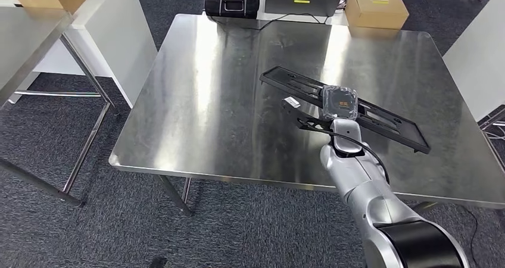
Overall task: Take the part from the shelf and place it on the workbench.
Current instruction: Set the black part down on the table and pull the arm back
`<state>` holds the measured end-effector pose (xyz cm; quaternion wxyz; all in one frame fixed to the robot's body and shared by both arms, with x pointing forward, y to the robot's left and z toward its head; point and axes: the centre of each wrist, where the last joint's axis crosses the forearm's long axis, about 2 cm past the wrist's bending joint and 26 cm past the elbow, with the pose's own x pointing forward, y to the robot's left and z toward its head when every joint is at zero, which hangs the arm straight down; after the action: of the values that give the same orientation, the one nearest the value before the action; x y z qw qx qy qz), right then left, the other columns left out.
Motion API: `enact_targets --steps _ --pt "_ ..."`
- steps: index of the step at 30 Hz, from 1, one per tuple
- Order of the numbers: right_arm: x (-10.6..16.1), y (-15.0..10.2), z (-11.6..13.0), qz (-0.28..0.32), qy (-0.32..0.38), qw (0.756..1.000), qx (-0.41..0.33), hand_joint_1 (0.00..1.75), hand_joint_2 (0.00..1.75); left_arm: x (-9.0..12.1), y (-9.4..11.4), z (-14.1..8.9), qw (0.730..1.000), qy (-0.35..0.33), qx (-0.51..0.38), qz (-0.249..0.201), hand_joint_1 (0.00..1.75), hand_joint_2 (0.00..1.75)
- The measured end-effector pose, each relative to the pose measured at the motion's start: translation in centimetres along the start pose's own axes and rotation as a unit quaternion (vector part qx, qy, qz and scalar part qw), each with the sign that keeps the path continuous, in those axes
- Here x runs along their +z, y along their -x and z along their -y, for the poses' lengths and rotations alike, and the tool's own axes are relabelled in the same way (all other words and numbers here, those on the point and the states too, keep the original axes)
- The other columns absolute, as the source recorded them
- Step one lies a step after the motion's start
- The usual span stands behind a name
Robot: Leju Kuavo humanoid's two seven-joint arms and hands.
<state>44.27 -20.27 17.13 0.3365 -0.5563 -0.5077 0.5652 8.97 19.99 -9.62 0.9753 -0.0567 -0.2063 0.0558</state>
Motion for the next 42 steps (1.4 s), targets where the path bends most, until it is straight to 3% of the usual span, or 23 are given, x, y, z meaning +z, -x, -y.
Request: enact_targets --steps 6,33,36,37,40,42 --pt "0.1 0.1 -0.2 0.0 -0.002 1.0 0.002 1.75 1.75 0.1 0.2 0.0 1.0 -0.015 -0.004 -0.024 0.0 1.75" --pt "-0.2 -0.6 0.4 0.005 0.005 1.0 -0.003 1.75 1.75 0.0 0.2 -0.2 0.999 -0.028 0.011 -0.028 0.0 1.75" --pt "-0.2 -0.7 0.6 0.005 0.005 1.0 -0.004 0.44 0.44 0.0 0.2 -0.2 0.999 -0.019 0.018 -0.023 0.0 1.75" --pt "-0.3 -0.8 0.6 0.006 0.006 1.0 -0.005 0.0 0.0 0.0 0.2 -0.2 0.999 -0.016 0.02 -0.021 0.0 1.31" --pt "-0.3 -0.9 0.7 0.006 0.007 1.0 -0.005 0.0 0.0 0.0 0.2 -0.2 0.999 -0.019 0.021 -0.023 0.0 0.0" --pt "-0.4 -0.9 0.8 0.006 0.007 1.0 -0.005 0.0 0.0 0.0 0.2 -0.2 0.999 -0.022 0.021 -0.025 0.0 0.0"
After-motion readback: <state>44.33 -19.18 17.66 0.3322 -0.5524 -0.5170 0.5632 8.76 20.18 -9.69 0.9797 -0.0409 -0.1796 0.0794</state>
